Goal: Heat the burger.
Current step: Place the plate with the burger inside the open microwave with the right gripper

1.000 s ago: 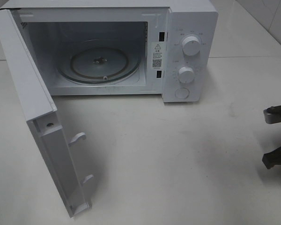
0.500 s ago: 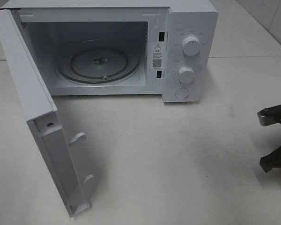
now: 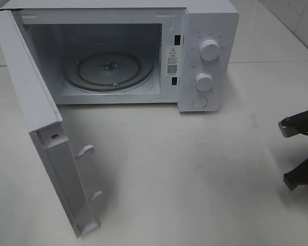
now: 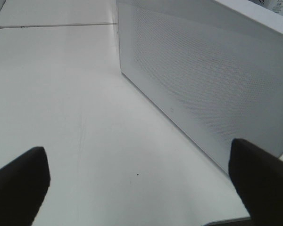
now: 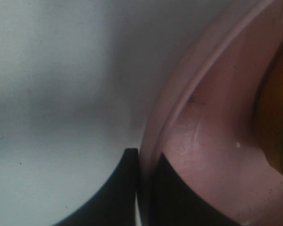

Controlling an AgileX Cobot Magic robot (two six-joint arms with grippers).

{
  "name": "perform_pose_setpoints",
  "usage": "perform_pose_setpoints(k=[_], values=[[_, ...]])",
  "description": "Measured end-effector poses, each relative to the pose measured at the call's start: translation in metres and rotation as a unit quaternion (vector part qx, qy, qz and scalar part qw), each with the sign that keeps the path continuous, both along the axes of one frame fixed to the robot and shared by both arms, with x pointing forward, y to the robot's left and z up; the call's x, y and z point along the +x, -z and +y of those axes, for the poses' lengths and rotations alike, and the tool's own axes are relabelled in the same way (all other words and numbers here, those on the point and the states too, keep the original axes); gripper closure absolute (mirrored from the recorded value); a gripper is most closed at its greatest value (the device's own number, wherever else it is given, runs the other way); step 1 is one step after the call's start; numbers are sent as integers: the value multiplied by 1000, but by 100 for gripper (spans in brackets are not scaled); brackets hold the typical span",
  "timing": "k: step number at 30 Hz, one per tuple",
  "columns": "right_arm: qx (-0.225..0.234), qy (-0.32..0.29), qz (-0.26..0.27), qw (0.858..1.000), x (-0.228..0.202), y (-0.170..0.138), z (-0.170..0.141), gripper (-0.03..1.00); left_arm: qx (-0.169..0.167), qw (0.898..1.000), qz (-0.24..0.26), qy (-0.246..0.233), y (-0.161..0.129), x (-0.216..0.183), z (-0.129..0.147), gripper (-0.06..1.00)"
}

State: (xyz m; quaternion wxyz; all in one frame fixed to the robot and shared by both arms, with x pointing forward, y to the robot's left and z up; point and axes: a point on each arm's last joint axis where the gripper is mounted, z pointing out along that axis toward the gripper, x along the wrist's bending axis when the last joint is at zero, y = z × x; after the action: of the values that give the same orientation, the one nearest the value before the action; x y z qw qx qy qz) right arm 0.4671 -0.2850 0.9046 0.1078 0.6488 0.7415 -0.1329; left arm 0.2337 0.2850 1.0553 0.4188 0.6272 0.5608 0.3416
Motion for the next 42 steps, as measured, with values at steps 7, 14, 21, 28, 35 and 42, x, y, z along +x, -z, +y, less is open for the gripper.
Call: perform_pose_setpoints(k=[7, 14, 21, 28, 35, 42], values=[[-14, -5, -5, 1000, -8, -14, 8, 92, 0, 1000, 0, 0, 0, 0, 0, -3], [-38, -33, -2, 999, -17, -28, 18, 92, 0, 1000, 0, 0, 0, 0, 0, -3], [-67, -59, 0, 996, -25, -37, 28, 92, 0, 1000, 0, 0, 0, 0, 0, -3], [-85, -98, -7, 991, -36, -48, 45, 92, 0, 1000, 0, 0, 0, 0, 0, -3], [-99, -138, -17, 985, -48, -56, 62, 92, 0, 1000, 0, 0, 0, 0, 0, -3], [-103, -191, -24, 976, -62, -60, 81, 92, 0, 1000, 0, 0, 0, 0, 0, -3]])
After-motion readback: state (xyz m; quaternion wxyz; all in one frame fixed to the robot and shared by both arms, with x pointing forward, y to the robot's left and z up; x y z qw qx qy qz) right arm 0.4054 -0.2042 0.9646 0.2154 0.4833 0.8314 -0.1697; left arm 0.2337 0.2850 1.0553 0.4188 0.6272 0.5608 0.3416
